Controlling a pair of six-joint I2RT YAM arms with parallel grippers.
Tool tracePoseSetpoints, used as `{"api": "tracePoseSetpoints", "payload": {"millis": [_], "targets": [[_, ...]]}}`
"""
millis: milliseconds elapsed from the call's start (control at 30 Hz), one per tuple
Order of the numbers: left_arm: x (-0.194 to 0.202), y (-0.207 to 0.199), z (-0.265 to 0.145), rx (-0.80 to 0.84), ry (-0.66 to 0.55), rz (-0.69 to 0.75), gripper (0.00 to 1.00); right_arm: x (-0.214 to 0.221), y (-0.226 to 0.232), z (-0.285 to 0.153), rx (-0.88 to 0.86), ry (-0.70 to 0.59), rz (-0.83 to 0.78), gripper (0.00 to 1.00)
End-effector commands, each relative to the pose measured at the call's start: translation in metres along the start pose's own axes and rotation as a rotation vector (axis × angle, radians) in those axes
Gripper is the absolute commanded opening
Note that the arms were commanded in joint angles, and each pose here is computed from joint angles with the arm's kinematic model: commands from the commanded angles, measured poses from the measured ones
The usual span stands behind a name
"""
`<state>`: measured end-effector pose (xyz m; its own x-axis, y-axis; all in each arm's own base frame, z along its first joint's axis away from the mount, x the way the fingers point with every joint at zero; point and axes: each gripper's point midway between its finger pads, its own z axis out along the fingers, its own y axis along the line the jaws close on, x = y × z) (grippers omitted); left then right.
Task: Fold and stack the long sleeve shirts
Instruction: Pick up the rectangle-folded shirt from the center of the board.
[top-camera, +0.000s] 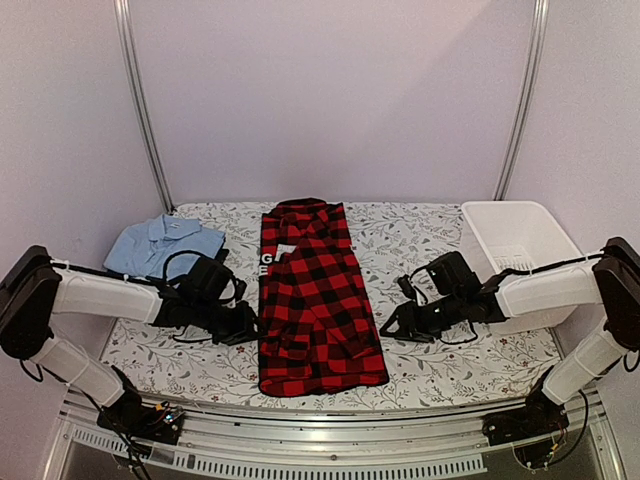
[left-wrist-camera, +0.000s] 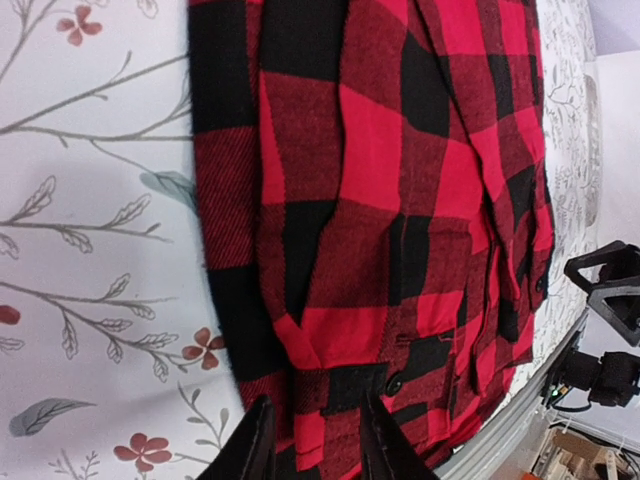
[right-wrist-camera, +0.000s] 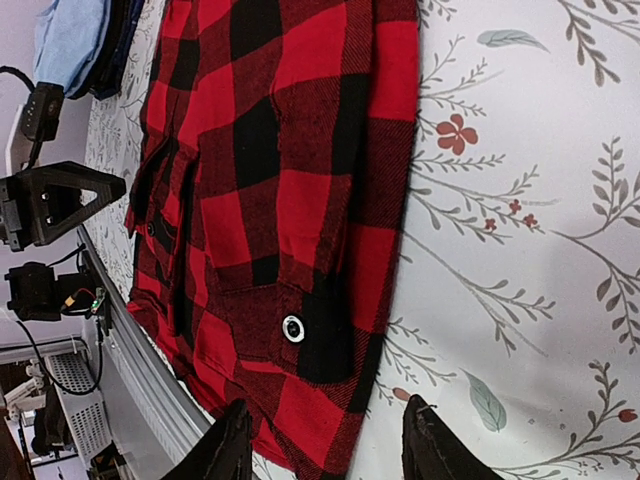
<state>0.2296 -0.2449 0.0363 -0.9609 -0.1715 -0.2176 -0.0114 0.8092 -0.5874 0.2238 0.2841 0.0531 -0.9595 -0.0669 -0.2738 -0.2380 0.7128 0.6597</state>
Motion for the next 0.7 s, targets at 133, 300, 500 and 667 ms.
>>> {"api": "tracePoseSetpoints", "payload": {"millis": [133,300,500,667], "targets": [[0.013,0.003,0.006,0.028,0.022,0.003,0.35,-0.003,0.004,0.013,-0.04,-0.01,0.014,0.5],[0.014,0.002,0.012,0.053,0.026,-0.004,0.36,-0.002,-0.002,0.022,-0.032,-0.001,0.018,0.5],[0.026,0.012,0.016,0.051,0.061,-0.037,0.32,0.004,-0.007,0.033,-0.035,0.026,0.034,0.49],[0.038,0.016,0.022,0.059,0.105,-0.064,0.29,0.008,-0.009,0.039,-0.036,0.039,0.054,0.47]]}}
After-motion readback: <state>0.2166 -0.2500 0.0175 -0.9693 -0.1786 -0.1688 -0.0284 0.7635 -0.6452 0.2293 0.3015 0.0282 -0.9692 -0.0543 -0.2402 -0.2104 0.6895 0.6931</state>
